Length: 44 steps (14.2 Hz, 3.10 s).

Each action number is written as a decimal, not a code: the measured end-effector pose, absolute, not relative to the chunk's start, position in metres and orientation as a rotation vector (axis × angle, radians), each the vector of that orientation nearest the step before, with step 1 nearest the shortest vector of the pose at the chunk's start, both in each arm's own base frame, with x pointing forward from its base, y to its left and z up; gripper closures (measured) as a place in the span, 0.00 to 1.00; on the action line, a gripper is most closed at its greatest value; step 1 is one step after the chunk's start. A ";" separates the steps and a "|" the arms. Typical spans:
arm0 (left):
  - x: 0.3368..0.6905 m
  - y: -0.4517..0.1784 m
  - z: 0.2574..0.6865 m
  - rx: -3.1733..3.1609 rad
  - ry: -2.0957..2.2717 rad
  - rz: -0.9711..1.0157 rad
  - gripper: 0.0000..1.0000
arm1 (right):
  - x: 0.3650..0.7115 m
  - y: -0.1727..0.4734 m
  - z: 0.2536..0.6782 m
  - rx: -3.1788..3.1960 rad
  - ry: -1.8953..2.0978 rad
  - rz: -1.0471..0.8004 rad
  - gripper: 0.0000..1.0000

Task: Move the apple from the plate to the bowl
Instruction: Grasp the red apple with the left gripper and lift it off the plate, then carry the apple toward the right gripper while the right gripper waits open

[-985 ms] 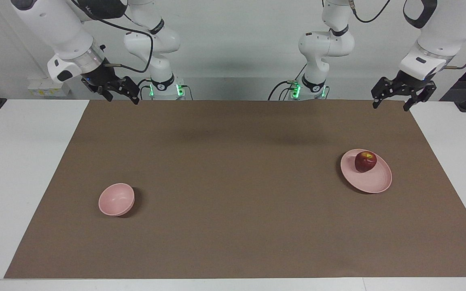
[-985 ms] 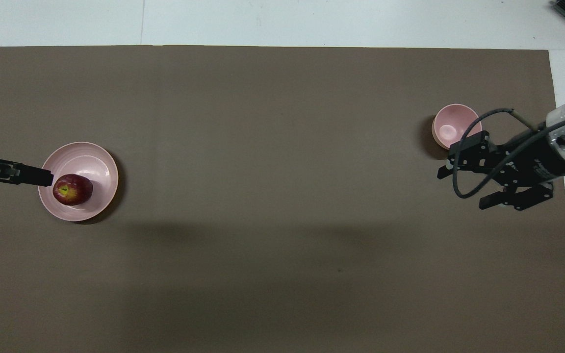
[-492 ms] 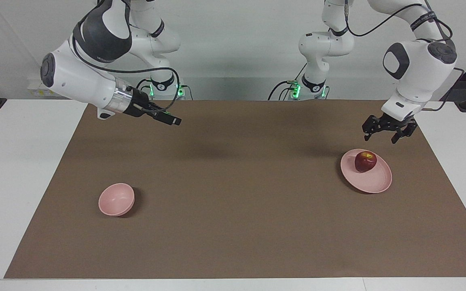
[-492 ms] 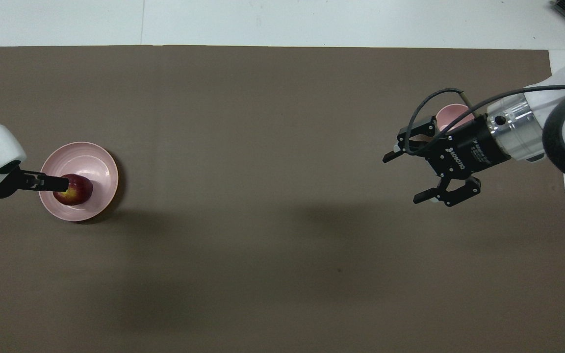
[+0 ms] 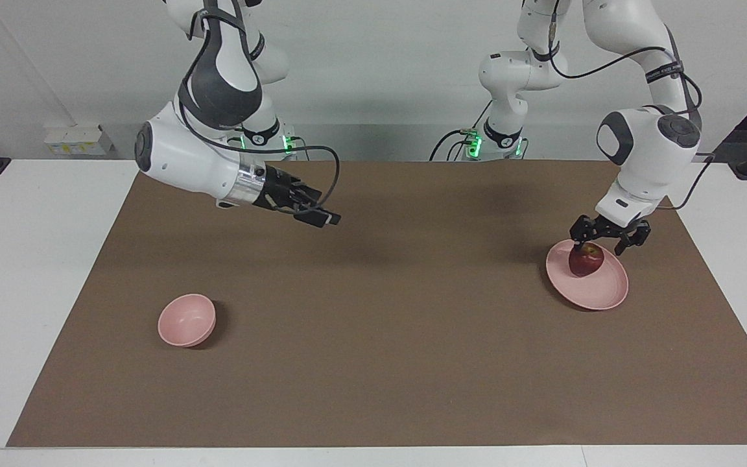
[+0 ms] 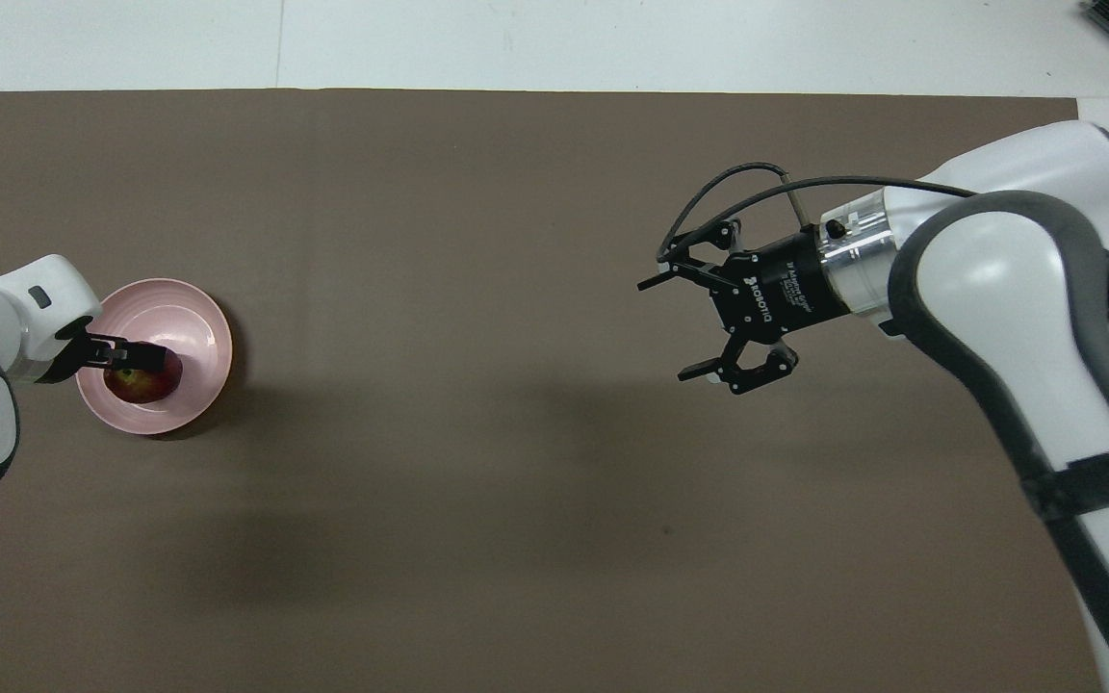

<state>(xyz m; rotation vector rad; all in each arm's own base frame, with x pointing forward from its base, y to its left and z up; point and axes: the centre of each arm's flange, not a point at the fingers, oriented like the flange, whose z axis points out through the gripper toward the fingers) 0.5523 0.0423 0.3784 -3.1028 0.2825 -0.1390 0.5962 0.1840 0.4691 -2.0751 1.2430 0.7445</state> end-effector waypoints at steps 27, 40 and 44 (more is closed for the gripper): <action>0.572 0.036 0.417 -3.291 0.154 -0.192 0.22 | 0.562 0.340 0.398 -1.820 1.556 0.729 0.00; 0.562 -0.049 0.450 -3.876 0.058 -0.031 0.22 | 0.561 0.339 0.396 -1.793 1.567 0.748 0.00; 0.562 -0.066 0.462 -4.027 -0.022 -0.071 0.22 | 0.561 0.339 0.396 -1.789 1.568 0.750 0.00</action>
